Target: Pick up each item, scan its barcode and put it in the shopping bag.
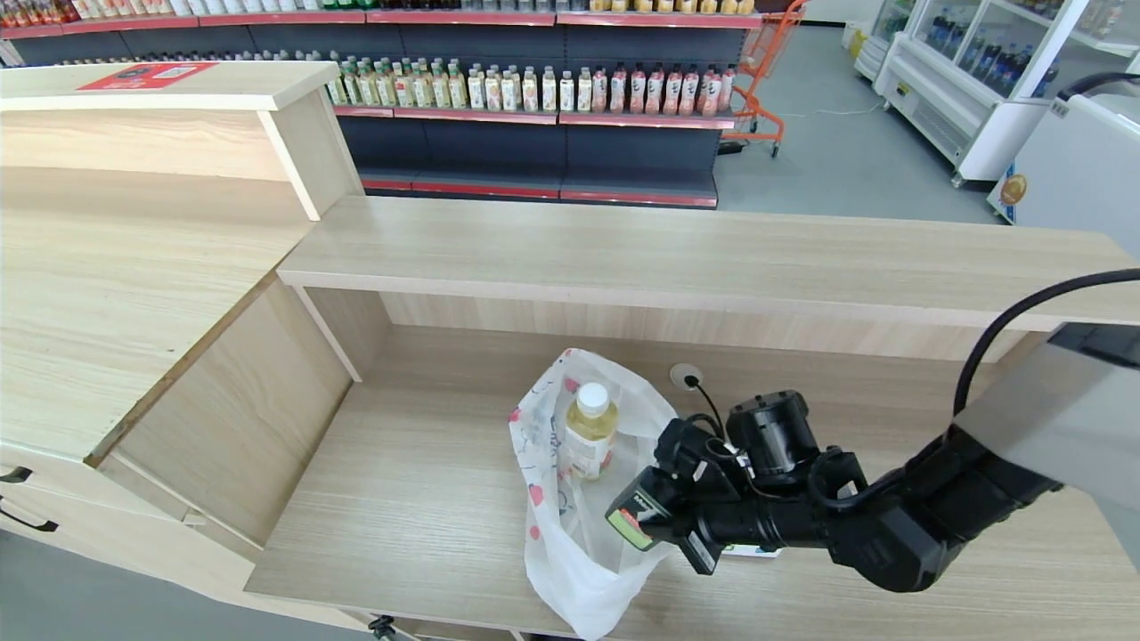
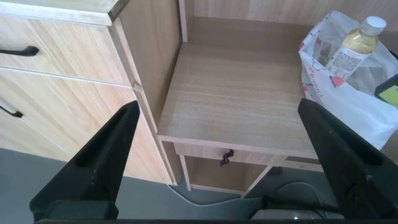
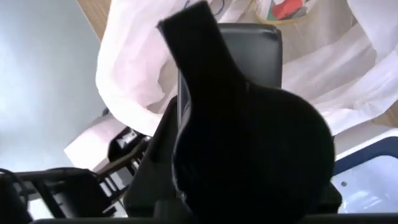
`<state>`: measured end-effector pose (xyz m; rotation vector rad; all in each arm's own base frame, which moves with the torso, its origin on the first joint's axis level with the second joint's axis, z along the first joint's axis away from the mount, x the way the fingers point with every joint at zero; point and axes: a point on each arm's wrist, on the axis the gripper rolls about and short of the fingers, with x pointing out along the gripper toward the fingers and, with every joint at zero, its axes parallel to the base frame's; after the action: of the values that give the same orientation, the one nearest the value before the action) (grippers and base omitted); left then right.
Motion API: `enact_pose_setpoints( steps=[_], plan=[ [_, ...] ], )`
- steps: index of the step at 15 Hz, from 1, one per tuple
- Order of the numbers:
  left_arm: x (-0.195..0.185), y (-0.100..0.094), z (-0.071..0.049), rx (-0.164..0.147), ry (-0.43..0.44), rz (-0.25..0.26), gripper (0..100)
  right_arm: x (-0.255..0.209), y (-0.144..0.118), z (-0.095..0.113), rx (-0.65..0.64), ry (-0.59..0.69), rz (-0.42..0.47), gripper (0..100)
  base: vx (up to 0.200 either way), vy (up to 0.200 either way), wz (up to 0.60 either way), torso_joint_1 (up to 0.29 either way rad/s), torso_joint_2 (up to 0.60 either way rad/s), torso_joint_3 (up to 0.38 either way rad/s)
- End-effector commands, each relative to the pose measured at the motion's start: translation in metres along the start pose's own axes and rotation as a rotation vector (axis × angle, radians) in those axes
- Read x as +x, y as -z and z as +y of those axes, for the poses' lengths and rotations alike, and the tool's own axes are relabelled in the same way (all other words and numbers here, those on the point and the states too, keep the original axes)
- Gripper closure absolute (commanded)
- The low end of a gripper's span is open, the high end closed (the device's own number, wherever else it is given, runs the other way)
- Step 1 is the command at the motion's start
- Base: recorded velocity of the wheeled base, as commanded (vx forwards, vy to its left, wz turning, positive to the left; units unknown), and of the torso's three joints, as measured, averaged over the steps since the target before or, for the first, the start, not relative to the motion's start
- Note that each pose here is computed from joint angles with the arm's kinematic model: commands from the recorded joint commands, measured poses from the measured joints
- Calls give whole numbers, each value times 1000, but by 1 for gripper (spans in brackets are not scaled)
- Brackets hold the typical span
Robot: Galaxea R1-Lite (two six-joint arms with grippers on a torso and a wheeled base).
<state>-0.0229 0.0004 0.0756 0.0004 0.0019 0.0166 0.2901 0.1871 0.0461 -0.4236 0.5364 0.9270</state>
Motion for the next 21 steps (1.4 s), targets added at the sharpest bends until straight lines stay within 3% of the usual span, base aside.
enact_pose_setpoints(
  steps=[1,3,9,10,12,15,16,18,21],
  plan=[
    [0,0,0,0,0,0,0,22,19,2,-21,-16,48,100,0,0,0,0,0,0],
    [0,0,0,0,0,0,0,41,27,2,-92,1,-8,100,0,0,0,0,0,0],
    [0,0,0,1,0,0,0,53,32,2,-257,5,-19,100,0,0,0,0,0,0],
    [0,0,0,0,0,0,0,53,30,1,-257,7,-26,0,0,0,0,0,0,0],
    [0,0,0,0,0,0,0,43,13,-2,-200,23,-80,0,0,0,0,0,0,0],
    [0,0,0,0,0,0,0,17,-20,-6,16,37,-190,0,0,0,0,0,0,0],
    [0,0,0,0,0,0,0,-5,-37,-8,150,33,-257,0,0,0,0,0,0,0],
    [0,0,0,1,0,0,0,-38,-45,-12,263,54,-300,0,0,0,0,0,0,0],
    [0,0,0,0,0,0,0,-161,-41,-26,393,232,-292,0,0,0,0,0,0,0]
  ],
)
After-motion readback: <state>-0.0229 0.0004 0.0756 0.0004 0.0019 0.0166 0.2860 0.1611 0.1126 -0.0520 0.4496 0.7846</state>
